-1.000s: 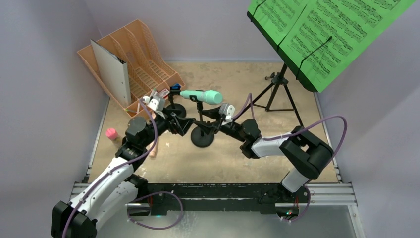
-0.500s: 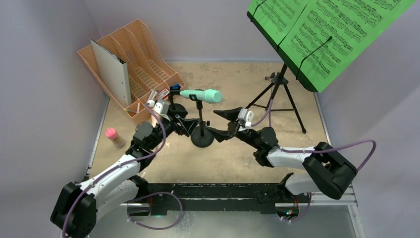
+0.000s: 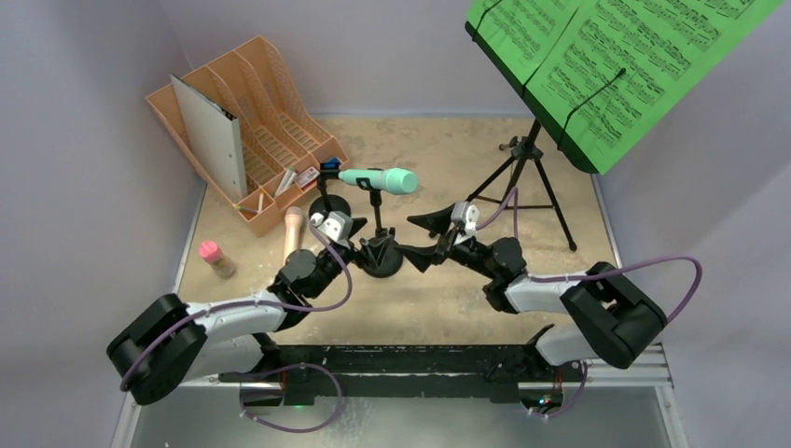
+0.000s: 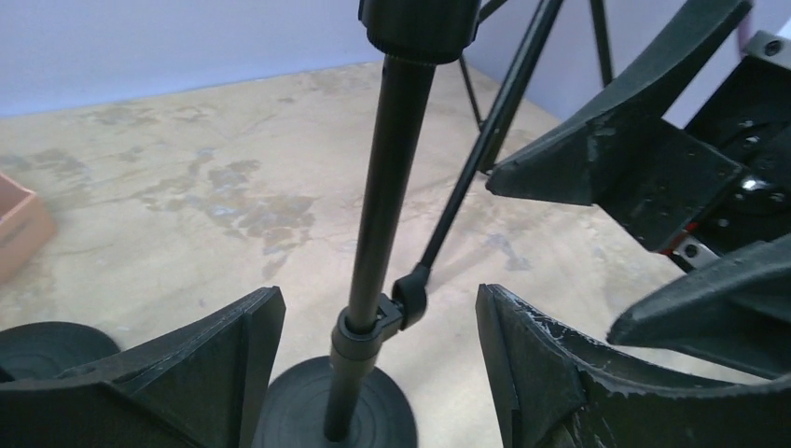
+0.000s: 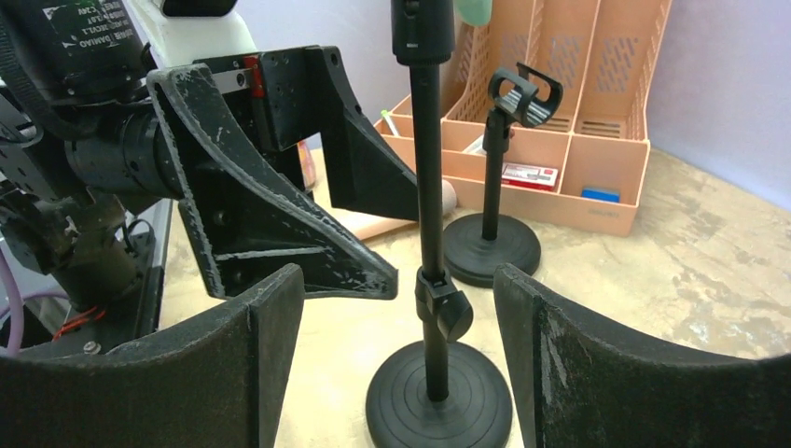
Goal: Pack up the instrument practice props
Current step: Unscrew the knob on the microphone stand.
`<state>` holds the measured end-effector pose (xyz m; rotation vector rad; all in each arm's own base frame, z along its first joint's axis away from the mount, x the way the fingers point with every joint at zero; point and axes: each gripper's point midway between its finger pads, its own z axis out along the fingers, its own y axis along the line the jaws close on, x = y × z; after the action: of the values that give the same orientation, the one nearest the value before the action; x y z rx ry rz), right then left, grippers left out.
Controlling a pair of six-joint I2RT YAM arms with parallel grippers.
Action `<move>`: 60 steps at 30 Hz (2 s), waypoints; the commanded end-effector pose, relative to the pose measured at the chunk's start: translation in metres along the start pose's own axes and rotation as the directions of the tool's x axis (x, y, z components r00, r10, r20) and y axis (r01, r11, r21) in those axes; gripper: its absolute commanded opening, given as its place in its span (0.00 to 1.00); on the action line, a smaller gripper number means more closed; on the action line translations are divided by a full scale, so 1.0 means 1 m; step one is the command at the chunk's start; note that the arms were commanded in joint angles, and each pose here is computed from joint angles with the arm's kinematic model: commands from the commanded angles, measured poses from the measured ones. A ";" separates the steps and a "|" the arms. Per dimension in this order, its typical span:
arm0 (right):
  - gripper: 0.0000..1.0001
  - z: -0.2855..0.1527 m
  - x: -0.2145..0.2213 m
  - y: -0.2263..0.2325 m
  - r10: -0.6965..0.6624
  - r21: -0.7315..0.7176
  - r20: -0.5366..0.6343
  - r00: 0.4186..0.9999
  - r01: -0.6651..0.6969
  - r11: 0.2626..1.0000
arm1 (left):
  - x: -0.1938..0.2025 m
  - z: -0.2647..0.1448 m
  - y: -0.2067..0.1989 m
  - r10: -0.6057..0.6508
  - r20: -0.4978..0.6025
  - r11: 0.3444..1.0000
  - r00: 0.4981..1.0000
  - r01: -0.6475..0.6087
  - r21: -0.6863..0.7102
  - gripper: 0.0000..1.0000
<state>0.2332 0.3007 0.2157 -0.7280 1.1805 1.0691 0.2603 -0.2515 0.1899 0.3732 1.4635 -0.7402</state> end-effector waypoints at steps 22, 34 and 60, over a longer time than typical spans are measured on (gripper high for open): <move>0.74 0.015 0.031 -0.011 -0.011 -0.051 -0.120 0.993 0.005 0.999 | -0.043 0.034 0.004 0.081 0.258 0.995 0.963 -0.063 -0.078 0.48; 0.68 0.019 0.046 -0.015 -0.045 -0.071 -0.196 0.980 0.032 0.997 | -0.026 0.021 -0.009 0.136 0.158 0.989 0.978 -0.143 0.031 0.00; 0.20 0.025 0.055 -0.015 -0.085 -0.126 -0.215 0.973 0.059 0.990 | -0.023 0.017 -0.020 0.074 0.136 0.978 0.988 -0.098 0.182 0.00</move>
<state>0.2508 0.3283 0.1453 -0.9769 1.3726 1.0549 0.2695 -0.2676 0.2048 0.5165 1.3037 -0.7518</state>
